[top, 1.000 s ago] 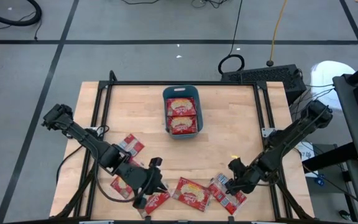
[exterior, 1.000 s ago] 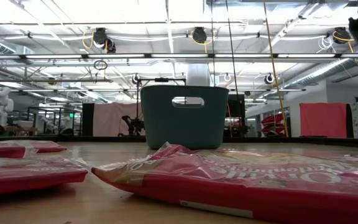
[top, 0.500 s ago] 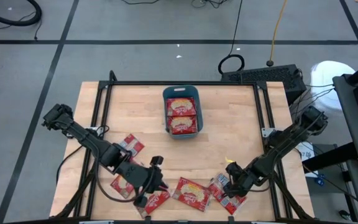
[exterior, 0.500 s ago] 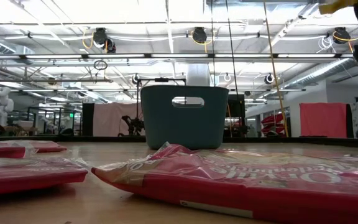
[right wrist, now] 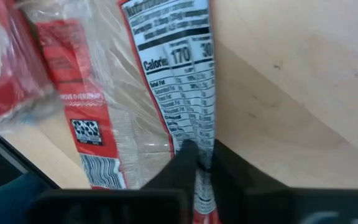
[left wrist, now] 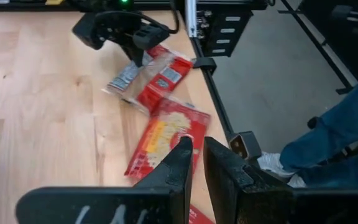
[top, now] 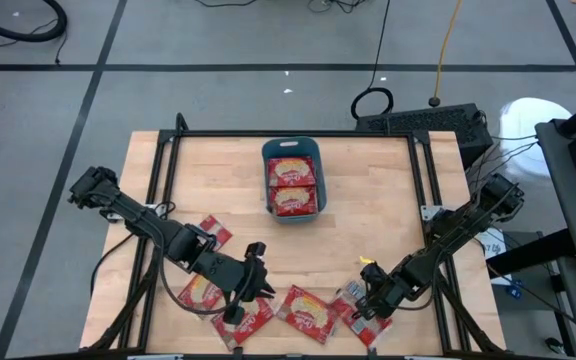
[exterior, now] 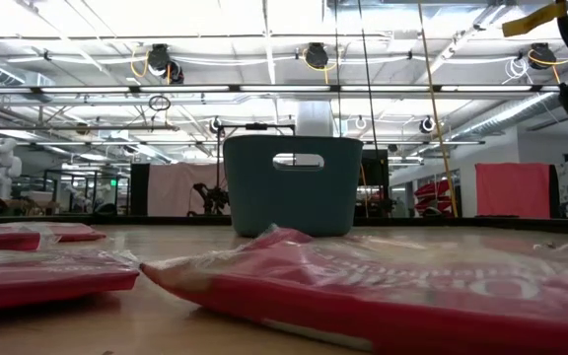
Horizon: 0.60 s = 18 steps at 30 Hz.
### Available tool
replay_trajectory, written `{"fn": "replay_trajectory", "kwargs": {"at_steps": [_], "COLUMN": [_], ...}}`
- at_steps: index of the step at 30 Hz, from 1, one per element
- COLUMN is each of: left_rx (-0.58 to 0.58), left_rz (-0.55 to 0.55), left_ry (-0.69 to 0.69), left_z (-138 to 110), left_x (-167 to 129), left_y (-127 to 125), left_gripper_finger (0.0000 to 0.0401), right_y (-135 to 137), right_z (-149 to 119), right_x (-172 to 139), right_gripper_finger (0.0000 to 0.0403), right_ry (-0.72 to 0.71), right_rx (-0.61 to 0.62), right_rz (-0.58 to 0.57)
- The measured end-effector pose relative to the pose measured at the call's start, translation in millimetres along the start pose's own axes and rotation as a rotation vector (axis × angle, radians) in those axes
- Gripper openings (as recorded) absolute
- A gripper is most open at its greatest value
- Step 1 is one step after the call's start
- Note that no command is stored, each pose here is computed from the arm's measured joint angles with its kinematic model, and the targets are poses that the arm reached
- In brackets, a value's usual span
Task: Sort popcorn bags into baskets
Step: Put the red popcorn bag into the blue bin
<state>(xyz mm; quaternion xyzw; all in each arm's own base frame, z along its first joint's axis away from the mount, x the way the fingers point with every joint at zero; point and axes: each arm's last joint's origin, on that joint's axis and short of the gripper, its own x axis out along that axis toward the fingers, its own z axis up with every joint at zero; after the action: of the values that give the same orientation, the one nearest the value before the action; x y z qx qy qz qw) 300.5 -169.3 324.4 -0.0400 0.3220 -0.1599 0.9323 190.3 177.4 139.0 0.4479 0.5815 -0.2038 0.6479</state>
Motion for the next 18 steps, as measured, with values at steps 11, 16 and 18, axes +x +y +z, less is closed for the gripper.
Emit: {"fn": "replay_trajectory", "kwargs": {"at_steps": [11, 16, 18], "left_rx": [-0.050, -0.076, -0.076], "left_rz": [0.064, 0.149, 0.170], "left_ry": [-0.015, -0.002, 0.017], "left_z": [5.9, 6.5, 5.3], "left_x": [1.2, 7.5, 12.4], "left_y": [22.5, 41.8, 49.8], "left_gripper_finger": [0.0044, 0.0044, 0.0045], "right_y": [4.8, 2.2, 0.4], "right_z": [13.1, 25.0, 30.3], "right_x": [-30.9, -53.7, -60.8], "right_gripper_finger": [0.0001, 0.0000, 0.0000], "right_ry": [-0.085, -0.181, -0.222], "right_rx": [0.009, -0.014, -0.024], "right_rz": [0.132, 0.183, 0.191]}}
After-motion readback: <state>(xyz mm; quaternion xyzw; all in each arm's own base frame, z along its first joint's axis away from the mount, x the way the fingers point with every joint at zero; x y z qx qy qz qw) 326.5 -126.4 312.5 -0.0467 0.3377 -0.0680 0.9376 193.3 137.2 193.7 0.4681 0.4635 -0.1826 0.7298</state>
